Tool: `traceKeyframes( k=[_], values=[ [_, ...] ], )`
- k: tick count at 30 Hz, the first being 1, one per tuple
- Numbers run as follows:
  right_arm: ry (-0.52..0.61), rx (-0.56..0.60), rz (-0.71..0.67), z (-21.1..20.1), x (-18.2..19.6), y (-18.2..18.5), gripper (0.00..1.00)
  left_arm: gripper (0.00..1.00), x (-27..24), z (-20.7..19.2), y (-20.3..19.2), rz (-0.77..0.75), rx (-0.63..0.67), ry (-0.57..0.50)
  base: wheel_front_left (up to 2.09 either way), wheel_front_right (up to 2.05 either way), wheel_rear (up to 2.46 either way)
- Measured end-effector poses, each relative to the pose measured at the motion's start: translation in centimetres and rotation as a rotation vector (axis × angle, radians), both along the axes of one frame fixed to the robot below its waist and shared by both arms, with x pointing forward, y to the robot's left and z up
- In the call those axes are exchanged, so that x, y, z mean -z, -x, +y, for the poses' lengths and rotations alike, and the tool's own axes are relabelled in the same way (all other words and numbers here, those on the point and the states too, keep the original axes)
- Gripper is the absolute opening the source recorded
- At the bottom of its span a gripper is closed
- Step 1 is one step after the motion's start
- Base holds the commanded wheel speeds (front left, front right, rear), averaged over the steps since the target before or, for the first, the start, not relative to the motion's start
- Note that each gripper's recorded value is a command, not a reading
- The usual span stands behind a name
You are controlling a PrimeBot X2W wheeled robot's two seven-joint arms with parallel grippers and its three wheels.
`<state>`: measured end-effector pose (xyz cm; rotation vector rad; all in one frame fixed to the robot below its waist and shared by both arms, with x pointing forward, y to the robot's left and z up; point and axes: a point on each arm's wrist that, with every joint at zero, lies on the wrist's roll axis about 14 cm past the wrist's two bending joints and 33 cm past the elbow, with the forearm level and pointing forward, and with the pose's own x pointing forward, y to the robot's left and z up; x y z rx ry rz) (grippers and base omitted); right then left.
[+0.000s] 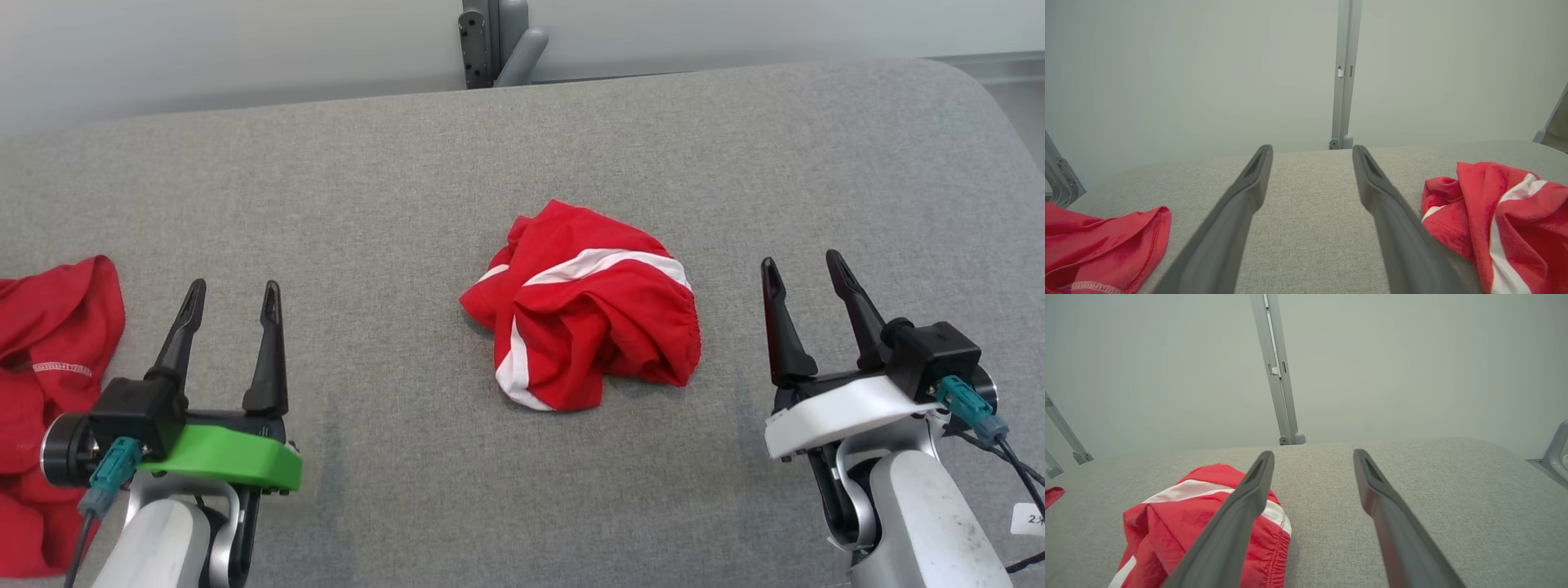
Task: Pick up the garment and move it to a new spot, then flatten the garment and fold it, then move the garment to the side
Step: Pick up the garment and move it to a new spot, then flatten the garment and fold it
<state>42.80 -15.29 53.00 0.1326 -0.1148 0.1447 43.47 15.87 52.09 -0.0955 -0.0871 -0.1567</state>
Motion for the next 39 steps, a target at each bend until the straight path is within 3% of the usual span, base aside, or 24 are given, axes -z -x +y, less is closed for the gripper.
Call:
traceKeyframes(
  k=[17, 39],
  values=[
    [0.015, 0.045, 0.018, -1.8, -0.3, 3.6, 1.00, 1.00, -0.8, 0.2, 4.2, -0.002, 0.010, -0.012, 0.00, 0.00, 0.00],
    [0.013, 0.064, 0.027, -2.4, -0.3, 4.4, 1.00, 1.00, -0.9, -0.1, 4.7, 0.009, 0.006, 0.000, 0.00, 0.00, 0.00]
  ],
)
